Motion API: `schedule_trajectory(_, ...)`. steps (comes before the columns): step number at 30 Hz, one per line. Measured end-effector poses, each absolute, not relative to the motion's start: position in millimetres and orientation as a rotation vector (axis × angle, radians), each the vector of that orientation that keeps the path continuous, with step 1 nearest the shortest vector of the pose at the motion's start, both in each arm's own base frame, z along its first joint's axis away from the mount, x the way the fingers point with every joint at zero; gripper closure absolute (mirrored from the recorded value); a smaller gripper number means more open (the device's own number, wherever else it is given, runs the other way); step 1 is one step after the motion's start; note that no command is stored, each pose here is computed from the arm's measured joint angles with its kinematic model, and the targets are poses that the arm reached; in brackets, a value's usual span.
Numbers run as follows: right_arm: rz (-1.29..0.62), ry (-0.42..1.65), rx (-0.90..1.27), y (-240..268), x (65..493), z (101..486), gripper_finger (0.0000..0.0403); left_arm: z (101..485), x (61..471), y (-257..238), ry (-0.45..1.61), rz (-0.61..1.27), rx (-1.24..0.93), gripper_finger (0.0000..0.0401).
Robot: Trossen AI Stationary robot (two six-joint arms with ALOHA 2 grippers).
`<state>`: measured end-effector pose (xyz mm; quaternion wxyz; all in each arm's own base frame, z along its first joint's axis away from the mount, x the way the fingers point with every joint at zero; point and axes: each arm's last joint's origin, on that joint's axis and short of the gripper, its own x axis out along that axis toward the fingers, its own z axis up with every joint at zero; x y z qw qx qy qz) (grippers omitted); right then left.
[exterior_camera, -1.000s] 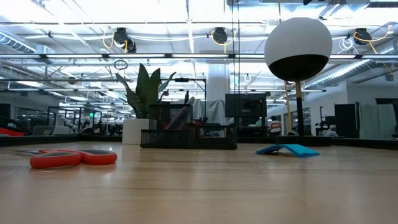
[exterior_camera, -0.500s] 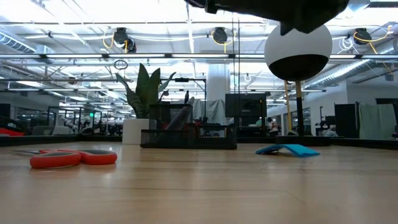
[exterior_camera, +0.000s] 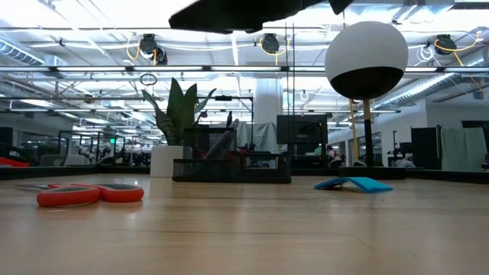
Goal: Pick and place office supplies into organizer
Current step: Put the red scissor into the black desk organizer
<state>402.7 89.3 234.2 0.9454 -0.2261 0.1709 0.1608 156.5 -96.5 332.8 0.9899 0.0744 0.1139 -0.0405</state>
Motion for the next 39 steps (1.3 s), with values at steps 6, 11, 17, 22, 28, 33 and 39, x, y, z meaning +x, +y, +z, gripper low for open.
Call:
schedule_trajectory(6,0.374,0.404,-0.501,98.1,399.8,233.9,0.0298,338.3,151.2,-92.6,0.192,-0.082,0.124,0.034)
schedule_trajectory(11,0.405,0.399,-0.625,100.6,398.2,231.0,0.0298,338.5,150.9,-92.7,0.19,-0.084,0.12,0.0341)
schedule_trajectory(17,0.39,0.404,-0.611,95.1,399.7,231.0,0.0298,332.8,150.3,-92.8,0.244,-0.092,0.099,0.034)
schedule_trajectory(22,0.372,0.416,-0.545,94.5,399.8,230.9,0.0298,315.2,151.2,-94.1,0.401,-0.086,0.088,0.0341)
schedule_trajectory(28,0.367,0.421,-0.521,94.8,399.7,230.9,0.0298,279.0,159.9,-103.5,0.655,-0.092,0.034,0.034)
schedule_trajectory(33,0.281,0.439,-0.554,91.9,400.3,230.9,0.0298,248.7,165.2,-108.5,0.822,-0.093,-0.003,0.0341)
schedule_trajectory(39,-0.026,0.507,-0.649,85.2,396.3,236.6,0.0298,212.5,165.0,-108.3,0.948,0.018,-0.09,0.0341)
